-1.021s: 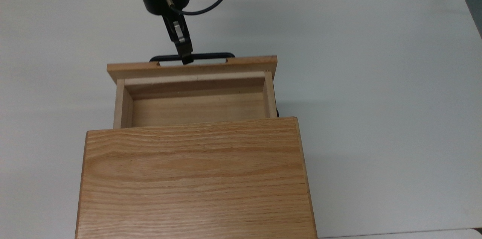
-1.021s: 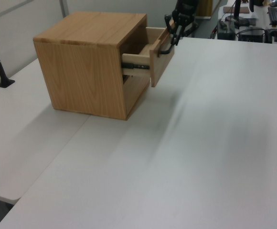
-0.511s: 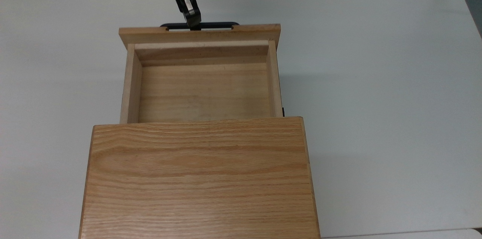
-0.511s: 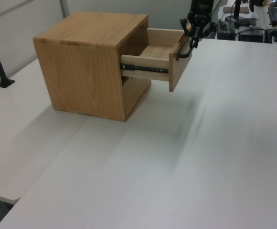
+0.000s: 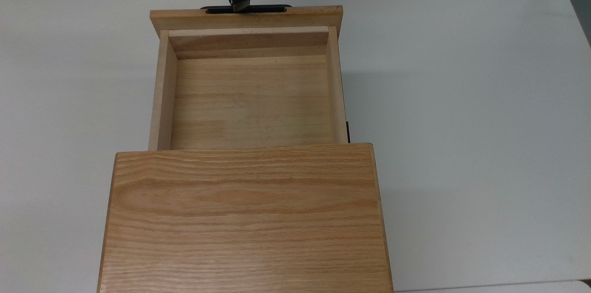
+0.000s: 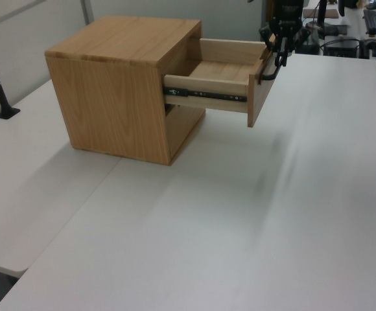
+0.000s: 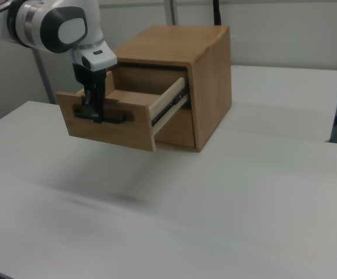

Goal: Open the drawer by sliding it

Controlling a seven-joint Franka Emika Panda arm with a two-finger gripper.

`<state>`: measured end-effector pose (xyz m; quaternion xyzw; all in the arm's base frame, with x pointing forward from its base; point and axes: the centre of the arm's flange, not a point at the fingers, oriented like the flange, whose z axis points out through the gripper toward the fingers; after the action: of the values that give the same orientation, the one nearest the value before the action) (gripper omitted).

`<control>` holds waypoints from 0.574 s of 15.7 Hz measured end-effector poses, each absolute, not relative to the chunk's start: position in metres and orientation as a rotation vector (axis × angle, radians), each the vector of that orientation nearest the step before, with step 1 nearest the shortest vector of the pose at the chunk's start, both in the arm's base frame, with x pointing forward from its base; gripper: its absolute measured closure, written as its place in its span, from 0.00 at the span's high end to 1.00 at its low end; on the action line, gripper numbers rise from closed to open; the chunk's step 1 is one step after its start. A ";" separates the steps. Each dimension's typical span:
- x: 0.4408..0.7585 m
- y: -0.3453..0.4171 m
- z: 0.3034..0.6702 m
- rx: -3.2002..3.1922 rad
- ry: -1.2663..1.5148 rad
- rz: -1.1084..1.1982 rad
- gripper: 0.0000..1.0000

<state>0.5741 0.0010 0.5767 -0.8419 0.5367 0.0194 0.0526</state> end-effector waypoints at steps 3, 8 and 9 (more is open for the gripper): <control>0.571 0.008 0.581 -2.609 1.555 0.056 0.22; 0.549 0.015 0.623 -2.623 1.486 -0.021 0.71; 0.545 0.014 0.633 -2.634 1.452 -0.043 0.81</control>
<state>0.5448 0.0135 0.6328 -0.8737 0.4816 -0.0144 0.0666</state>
